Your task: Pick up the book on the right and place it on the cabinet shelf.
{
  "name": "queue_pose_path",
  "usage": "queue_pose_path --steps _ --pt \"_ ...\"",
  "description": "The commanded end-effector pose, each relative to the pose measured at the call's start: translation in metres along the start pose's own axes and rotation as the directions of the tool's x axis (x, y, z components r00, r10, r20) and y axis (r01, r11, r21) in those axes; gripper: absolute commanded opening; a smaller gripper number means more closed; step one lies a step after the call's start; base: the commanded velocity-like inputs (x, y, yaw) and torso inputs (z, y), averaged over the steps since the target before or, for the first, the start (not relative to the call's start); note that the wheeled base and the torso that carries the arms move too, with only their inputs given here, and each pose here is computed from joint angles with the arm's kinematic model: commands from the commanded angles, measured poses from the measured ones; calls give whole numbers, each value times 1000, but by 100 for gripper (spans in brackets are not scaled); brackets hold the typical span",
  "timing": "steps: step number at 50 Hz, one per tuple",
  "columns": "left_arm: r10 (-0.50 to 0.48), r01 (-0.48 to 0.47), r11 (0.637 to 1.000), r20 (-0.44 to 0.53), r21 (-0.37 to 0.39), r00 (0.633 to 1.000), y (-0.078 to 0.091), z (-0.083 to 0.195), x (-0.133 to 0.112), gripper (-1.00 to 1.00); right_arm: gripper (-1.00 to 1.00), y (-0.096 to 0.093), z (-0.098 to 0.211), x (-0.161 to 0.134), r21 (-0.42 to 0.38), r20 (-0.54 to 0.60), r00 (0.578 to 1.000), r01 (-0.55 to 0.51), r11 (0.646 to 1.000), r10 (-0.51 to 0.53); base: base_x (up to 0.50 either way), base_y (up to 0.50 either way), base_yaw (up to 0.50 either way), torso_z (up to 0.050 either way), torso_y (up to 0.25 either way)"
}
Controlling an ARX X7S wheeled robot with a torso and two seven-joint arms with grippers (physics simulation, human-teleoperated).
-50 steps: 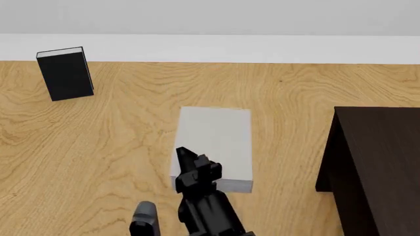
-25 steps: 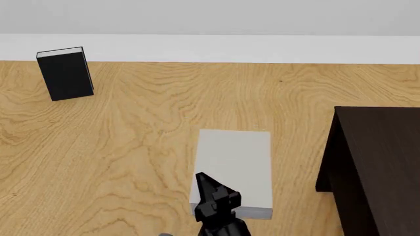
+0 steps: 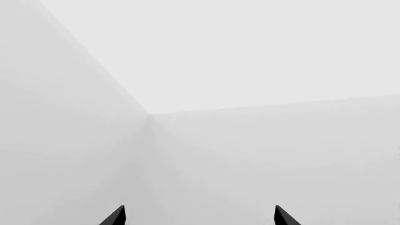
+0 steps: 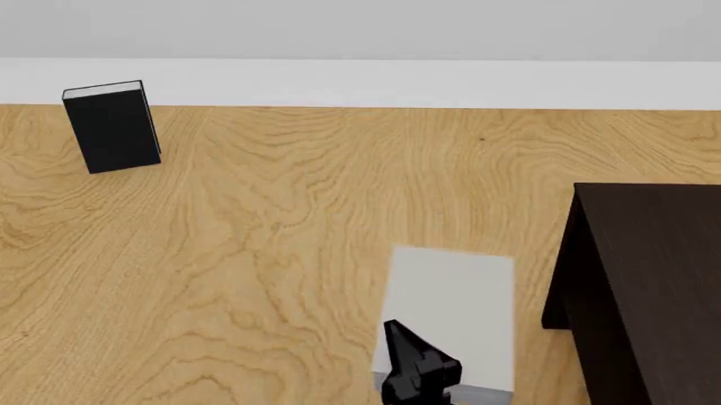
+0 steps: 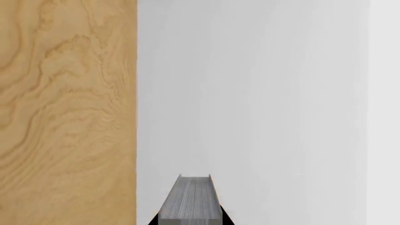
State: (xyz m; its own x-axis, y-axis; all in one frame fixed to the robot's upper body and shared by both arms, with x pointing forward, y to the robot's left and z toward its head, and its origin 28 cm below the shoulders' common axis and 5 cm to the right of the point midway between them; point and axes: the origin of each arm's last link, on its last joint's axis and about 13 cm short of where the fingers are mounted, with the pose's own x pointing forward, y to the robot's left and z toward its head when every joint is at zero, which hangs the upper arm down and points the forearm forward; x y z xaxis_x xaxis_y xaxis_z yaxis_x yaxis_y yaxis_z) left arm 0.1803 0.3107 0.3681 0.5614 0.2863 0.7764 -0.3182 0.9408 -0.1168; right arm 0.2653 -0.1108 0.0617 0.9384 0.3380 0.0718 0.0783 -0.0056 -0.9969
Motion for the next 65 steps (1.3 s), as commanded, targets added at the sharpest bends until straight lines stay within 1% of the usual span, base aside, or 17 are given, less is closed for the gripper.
queue_pose_path --steps 1,15,30,65 --pt "-2 2 1000 -2 -2 1000 -1 0 0 100 -100 1 -5 -5 -62 -30 997 69 996 -71 0 0 0 0 10" --pt "0 0 1000 3 -1 1000 1 3 -1 100 -100 8 -13 -8 -58 -85 995 55 997 -60 0 0 0 0 1" --pt "-1 1 1000 5 -1 1000 1 3 0 100 -100 13 -28 -4 -68 -147 988 42 997 -52 0 0 0 0 1" --pt "-9 9 1000 2 3 1000 -2 2 1 100 -100 38 -43 -8 -56 -242 970 -24 998 9 0 0 0 1 1"
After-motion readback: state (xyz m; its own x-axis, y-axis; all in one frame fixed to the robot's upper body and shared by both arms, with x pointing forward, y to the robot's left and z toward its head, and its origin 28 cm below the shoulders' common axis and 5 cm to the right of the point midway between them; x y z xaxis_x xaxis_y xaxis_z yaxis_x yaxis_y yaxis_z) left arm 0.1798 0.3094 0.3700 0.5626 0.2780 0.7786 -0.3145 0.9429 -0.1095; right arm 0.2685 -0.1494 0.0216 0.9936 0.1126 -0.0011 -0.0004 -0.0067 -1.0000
